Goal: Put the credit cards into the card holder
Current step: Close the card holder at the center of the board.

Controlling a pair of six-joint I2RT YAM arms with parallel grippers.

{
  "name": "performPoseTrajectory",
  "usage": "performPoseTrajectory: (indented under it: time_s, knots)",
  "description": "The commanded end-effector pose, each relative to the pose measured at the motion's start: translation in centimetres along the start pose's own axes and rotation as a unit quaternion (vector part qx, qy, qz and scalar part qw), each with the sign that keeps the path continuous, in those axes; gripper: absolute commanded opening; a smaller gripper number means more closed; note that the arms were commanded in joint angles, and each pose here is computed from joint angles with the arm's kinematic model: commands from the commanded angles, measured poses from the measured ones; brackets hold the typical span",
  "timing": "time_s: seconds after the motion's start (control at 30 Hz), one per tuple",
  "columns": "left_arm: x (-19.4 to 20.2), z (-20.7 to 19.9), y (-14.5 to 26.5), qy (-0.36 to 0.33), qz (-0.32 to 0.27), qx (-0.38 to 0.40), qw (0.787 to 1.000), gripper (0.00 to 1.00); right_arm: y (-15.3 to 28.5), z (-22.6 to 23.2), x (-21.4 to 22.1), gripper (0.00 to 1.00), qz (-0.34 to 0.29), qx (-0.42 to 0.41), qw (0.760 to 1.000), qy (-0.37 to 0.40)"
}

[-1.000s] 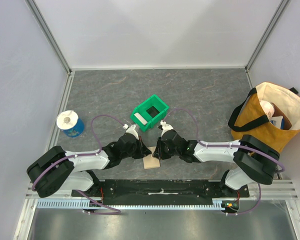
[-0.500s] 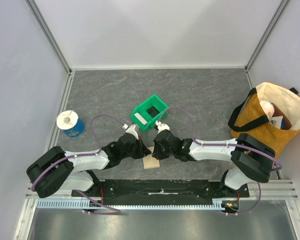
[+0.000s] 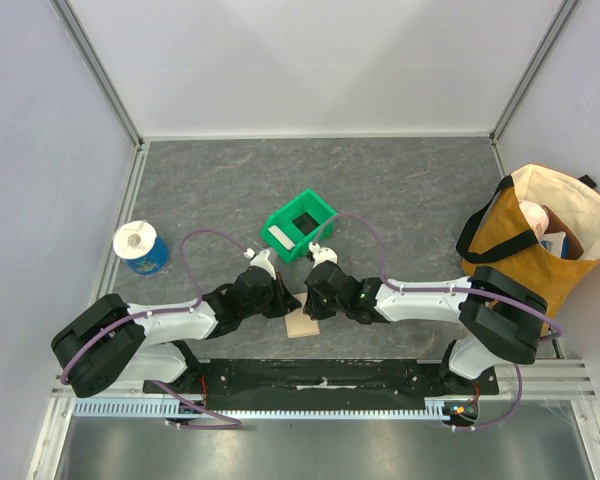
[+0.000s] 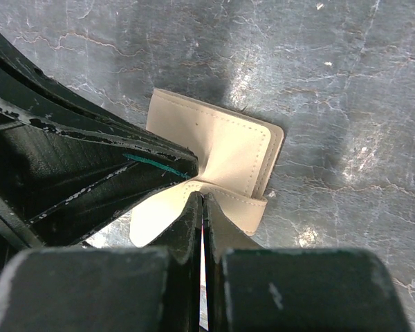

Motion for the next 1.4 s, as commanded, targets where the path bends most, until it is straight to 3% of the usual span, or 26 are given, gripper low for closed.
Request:
performPoseTrajectory:
  time_s: [0.0, 0.43, 0.8, 0.97, 1.13, 1.37]
  knots:
    - [0.6, 1.2, 0.2, -0.023, 0.008, -0.020, 1.000, 0.02, -1.1, -4.7, 4.8, 0.00, 0.077, 0.098, 0.992, 0.029]
    - [-0.4, 0.5, 0.8, -0.037, -0.010, -0.013, 0.999, 0.02, 0.0, -4.2, 3.1, 0.04, 0.044, 0.096, 0.993, 0.047]
    - [-1.7, 0.4, 2.7, -0.040, -0.039, -0.029, 0.998, 0.30, 0.4, -3.6, 2.3, 0.12, 0.024, 0.074, 0.996, 0.046]
    - [-1.6, 1.8, 3.7, -0.025, -0.063, -0.044, 0.997, 0.41, 0.7, -1.5, -0.1, 0.20, -0.009, 0.046, 0.998, 0.043]
    - [-0.4, 3.3, 3.6, -0.025, -0.045, -0.067, 0.996, 0.42, 1.5, -0.3, -2.3, 0.31, -0.052, 0.031, 0.998, 0.028]
    - [0.9, 3.2, 2.7, -0.016, -0.022, -0.044, 0.999, 0.42, 1.6, -1.2, -2.0, 0.32, -0.051, 0.037, 0.998, 0.019]
Point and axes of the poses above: each gripper's point midway between its finger pads, its own y axis back along the fingers, its own z axis along the line the jaws close on, x = y × z, the point moved 3 cm from there along y, back along the fingers, and after that the axes turned 1 degree about -y, right-handed, at the moved point
